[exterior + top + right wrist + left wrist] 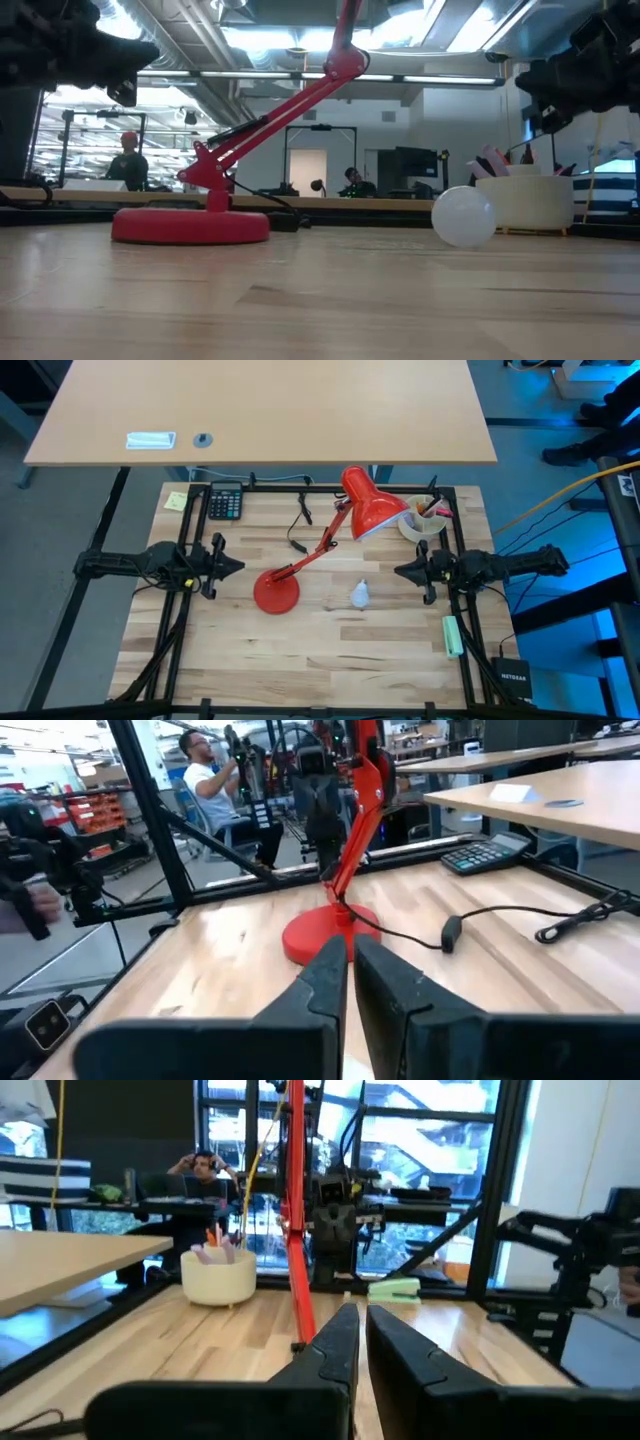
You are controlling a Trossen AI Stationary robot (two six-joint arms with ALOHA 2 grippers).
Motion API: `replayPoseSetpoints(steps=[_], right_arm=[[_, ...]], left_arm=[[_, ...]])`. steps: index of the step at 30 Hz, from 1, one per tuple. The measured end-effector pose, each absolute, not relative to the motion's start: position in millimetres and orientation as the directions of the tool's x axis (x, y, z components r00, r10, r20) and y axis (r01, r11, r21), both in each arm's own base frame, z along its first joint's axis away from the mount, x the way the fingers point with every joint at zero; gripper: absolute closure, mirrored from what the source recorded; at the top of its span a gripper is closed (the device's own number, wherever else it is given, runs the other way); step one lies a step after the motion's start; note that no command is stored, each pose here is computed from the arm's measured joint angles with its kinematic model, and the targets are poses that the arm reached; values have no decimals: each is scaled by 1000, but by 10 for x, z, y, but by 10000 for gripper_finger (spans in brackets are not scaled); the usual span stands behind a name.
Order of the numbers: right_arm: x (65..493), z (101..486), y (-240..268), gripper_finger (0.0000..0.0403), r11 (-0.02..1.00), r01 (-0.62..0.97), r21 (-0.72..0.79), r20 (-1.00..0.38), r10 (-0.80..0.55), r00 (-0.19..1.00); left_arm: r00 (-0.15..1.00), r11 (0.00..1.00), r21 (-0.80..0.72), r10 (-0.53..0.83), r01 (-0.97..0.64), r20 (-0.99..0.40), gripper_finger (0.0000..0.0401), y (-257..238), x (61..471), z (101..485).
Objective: Screw lightbulb
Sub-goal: Return to home Position
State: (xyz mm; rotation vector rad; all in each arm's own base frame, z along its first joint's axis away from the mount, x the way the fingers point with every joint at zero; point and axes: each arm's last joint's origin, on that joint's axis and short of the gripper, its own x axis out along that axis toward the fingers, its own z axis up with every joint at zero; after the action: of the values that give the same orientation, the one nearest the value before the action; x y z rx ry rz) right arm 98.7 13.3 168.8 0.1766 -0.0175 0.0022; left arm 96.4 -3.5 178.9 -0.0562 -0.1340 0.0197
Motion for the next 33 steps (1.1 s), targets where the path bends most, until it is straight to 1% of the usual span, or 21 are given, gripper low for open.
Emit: replayPoseSetpoints(steps=[7, 17, 33], right_arm=[[984, 1697, 133, 377, 984, -5, 180, 29, 0, 1000], [986, 1685, 133, 377, 988, -1, 152, 21, -2, 1000], [994, 1670, 134, 377, 989, 2, 151, 5, -3, 1000]], left_arm=[[999, 999, -26, 21, -21, 29, 386, -36, 972, 1688], [999, 999, -27, 19, -19, 27, 386, -37, 973, 1686], [999, 999, -27, 19, -18, 26, 386, -37, 973, 1685]])
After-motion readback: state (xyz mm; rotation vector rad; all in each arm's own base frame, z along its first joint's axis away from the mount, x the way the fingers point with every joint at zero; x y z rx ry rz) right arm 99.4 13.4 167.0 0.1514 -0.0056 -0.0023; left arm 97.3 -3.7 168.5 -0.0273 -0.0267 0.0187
